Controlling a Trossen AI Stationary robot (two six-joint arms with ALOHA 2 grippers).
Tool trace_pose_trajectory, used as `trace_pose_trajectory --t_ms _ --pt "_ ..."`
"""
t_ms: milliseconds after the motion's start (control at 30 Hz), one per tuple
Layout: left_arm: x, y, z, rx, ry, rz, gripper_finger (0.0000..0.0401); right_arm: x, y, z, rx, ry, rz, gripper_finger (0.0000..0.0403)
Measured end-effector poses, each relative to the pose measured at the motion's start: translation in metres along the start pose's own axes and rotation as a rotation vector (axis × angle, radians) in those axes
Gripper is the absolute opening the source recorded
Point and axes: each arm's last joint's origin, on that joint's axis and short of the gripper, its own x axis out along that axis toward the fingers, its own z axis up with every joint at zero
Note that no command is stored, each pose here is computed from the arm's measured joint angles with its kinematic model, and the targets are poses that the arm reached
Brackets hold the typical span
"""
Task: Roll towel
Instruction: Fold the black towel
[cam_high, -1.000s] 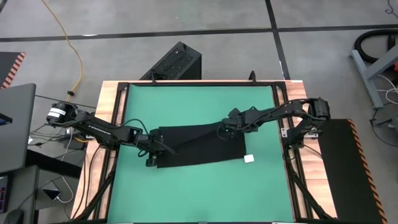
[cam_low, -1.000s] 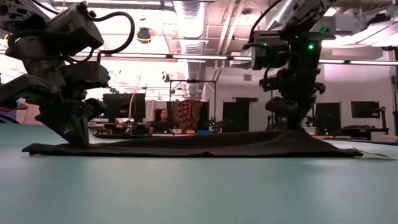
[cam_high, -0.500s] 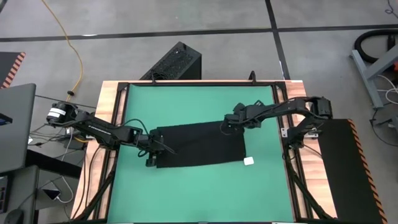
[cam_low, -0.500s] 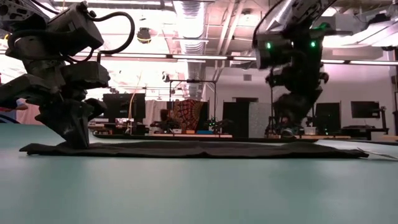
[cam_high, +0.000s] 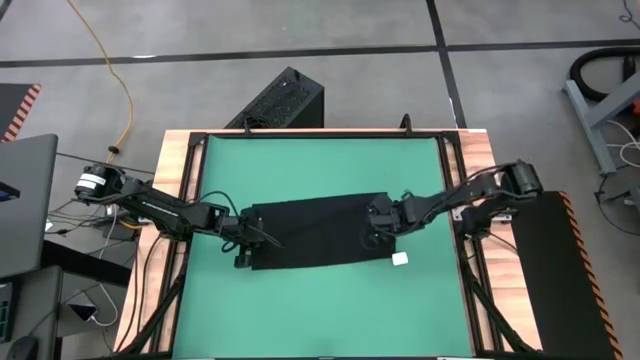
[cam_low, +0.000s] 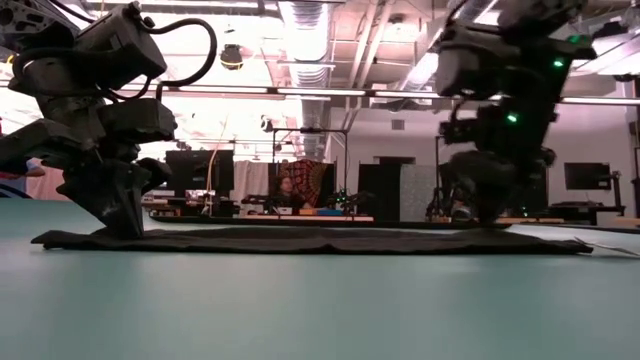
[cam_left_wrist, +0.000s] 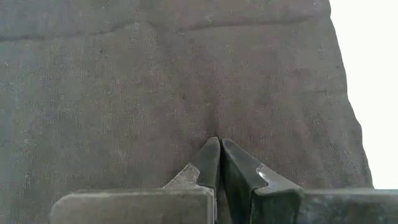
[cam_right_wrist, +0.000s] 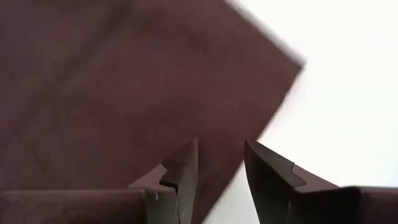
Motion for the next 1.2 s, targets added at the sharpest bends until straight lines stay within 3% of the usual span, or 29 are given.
trace_pose_trajectory --t_ms 200,433,667,1033,1200 --pt "0.0 0.0 0.0 -0.001 0.0 -0.001 0.0002 0.005 -0.006 -0.012 0.008 0.058 -0.035 0.015" --pt "0.0 0.0 0.0 -0.004 0.001 -0.001 0.0002 -0.01 -0.012 -0.01 -0.016 0.099 -0.138 0.015" --pt "0.0 0.0 0.0 -0.004 0.002 -0.001 0.0002 -0.012 0.012 -0.006 -0.04 -0.002 0.021 0.015" --pt "0.0 0.0 0.0 -0.003 0.005 -0.002 0.0002 0.008 0.006 -0.024 -0.018 0.06 -0.026 0.0149" --pt "0.0 0.0 -0.001 -0.003 0.008 -0.003 0.0002 -0.018 0.008 -0.011 0.014 -0.085 0.0 0.0149"
